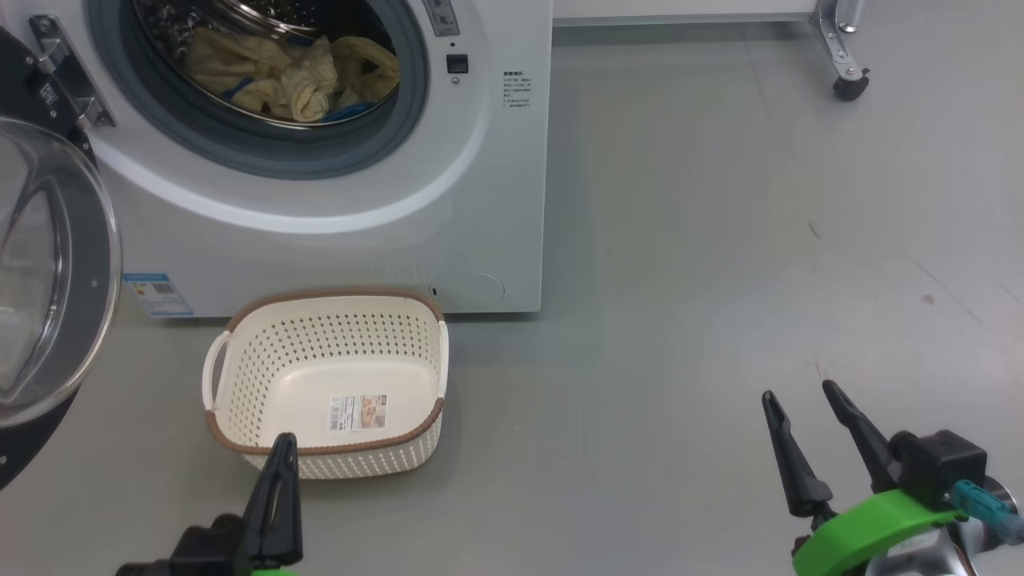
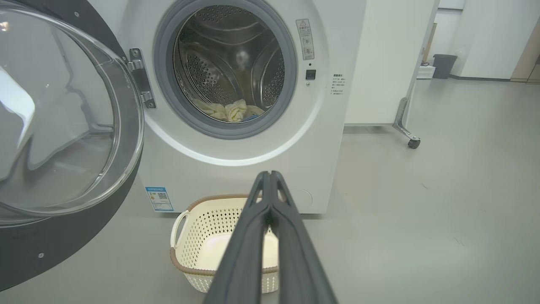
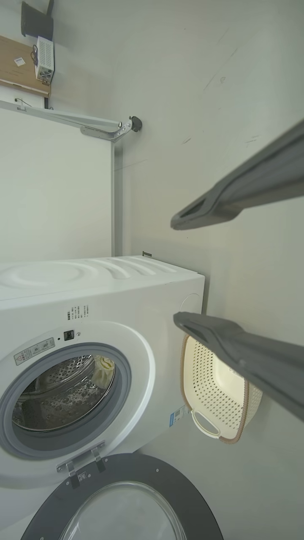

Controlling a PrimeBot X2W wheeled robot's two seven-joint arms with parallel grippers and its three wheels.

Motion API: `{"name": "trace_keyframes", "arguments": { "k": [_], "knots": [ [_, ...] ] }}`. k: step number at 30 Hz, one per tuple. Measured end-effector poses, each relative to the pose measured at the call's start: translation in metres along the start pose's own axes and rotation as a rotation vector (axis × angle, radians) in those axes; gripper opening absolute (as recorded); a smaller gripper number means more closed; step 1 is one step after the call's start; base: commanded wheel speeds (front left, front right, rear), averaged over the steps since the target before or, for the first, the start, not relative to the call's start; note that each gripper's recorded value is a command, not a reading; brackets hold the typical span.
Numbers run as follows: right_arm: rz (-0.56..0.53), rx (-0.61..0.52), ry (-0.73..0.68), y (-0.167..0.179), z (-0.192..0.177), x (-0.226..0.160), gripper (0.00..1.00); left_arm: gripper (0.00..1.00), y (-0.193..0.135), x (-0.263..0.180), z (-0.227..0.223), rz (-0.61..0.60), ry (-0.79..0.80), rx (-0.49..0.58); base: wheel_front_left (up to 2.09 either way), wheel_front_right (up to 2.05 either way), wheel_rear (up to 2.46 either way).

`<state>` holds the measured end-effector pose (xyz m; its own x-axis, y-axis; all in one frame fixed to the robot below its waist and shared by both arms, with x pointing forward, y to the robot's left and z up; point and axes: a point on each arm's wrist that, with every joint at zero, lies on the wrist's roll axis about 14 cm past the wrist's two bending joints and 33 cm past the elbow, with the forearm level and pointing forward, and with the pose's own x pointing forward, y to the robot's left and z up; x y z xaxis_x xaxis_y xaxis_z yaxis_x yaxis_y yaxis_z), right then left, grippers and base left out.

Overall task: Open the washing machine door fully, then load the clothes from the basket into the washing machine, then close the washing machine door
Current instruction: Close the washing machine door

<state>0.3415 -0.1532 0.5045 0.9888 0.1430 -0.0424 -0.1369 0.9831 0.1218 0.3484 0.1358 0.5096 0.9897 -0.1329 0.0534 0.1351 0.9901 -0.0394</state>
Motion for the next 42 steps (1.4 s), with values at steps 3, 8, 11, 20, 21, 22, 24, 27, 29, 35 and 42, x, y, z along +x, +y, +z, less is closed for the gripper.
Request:
{"name": "trace_keyframes", "arguments": {
  "k": [3, 8, 11, 20, 21, 22, 24, 27, 29, 35, 42],
  "knots": [
    [0.000, 0.001, 0.004, 0.000, -0.001, 0.001, 1.00, 0.00, 0.000, 0.000, 0.001, 0.000, -0.001, -0.001, 0.00, 0.00, 0.00],
    [0.004, 0.003, 0.011, 0.001, -0.003, 0.003, 1.00, 0.00, 0.003, 0.000, 0.000, 0.006, 0.001, 0.001, 0.00, 0.00, 0.00],
    [0.007, 0.003, 0.013, 0.002, -0.004, 0.004, 1.00, 0.00, 0.004, -0.001, 0.000, 0.011, 0.002, 0.002, 0.00, 0.00, 0.00],
    [0.042, 0.003, 0.013, 0.012, -0.005, 0.013, 1.00, 0.00, 0.016, -0.008, 0.002, 0.053, -0.004, 0.001, 0.00, 0.00, 0.00],
    [0.051, 0.003, 0.015, 0.014, -0.006, 0.015, 1.00, 0.00, 0.018, -0.010, 0.004, 0.061, -0.008, -0.002, 0.00, 0.00, 0.00],
    [0.061, 0.003, 0.016, 0.017, -0.006, 0.017, 1.00, 0.00, 0.020, -0.011, 0.006, 0.071, -0.015, -0.010, 0.00, 0.00, 0.00],
    [0.080, 0.003, 0.018, 0.023, -0.006, 0.021, 1.00, 0.00, 0.026, -0.012, 0.011, 0.099, -0.030, -0.037, 0.00, 0.00, 0.00],
    [0.115, 0.002, 0.022, 0.033, -0.007, 0.027, 1.00, 0.00, 0.036, -0.018, 0.016, 0.141, -0.044, -0.058, 0.00, 0.00, 0.00],
    [0.143, 0.001, 0.023, 0.042, -0.008, 0.032, 1.00, 0.00, 0.043, -0.024, 0.018, 0.171, -0.051, -0.069, 0.00, 0.00, 0.00],
    [0.225, 0.001, 0.024, 0.068, -0.008, 0.043, 1.00, 0.00, 0.062, -0.038, 0.034, 0.264, -0.111, -0.206, 0.00, 0.00, 0.00],
    [0.346, -0.004, 0.028, 0.107, -0.008, 0.055, 1.00, 0.00, 0.089, -0.068, 0.052, 0.330, -0.233, -0.470, 0.00, 0.00, 0.00]
  ]
}}
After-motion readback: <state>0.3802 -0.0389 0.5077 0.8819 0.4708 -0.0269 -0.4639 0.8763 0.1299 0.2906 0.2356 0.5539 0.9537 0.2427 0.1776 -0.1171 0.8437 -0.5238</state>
